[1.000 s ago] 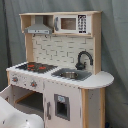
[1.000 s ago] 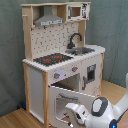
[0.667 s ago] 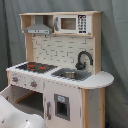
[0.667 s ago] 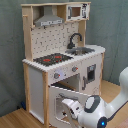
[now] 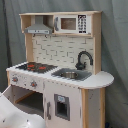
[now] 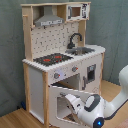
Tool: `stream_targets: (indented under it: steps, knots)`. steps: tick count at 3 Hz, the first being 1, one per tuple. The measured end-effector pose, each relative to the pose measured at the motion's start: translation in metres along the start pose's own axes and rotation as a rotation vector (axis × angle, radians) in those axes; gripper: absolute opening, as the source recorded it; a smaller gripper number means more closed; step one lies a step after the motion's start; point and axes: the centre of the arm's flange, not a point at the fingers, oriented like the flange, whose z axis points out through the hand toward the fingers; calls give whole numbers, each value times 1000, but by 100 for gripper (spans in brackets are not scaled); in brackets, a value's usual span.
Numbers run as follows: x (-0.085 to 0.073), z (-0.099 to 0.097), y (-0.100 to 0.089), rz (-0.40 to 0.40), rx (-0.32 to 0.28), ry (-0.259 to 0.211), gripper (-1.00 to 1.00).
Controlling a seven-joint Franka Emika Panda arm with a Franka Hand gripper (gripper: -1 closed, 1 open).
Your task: Play with the kitchen
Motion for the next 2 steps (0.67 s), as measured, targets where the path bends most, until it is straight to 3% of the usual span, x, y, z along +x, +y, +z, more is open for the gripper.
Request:
stream_targets:
  steps: [2]
  knots:
    - [-43,33,39,-8,-79,-123,-100]
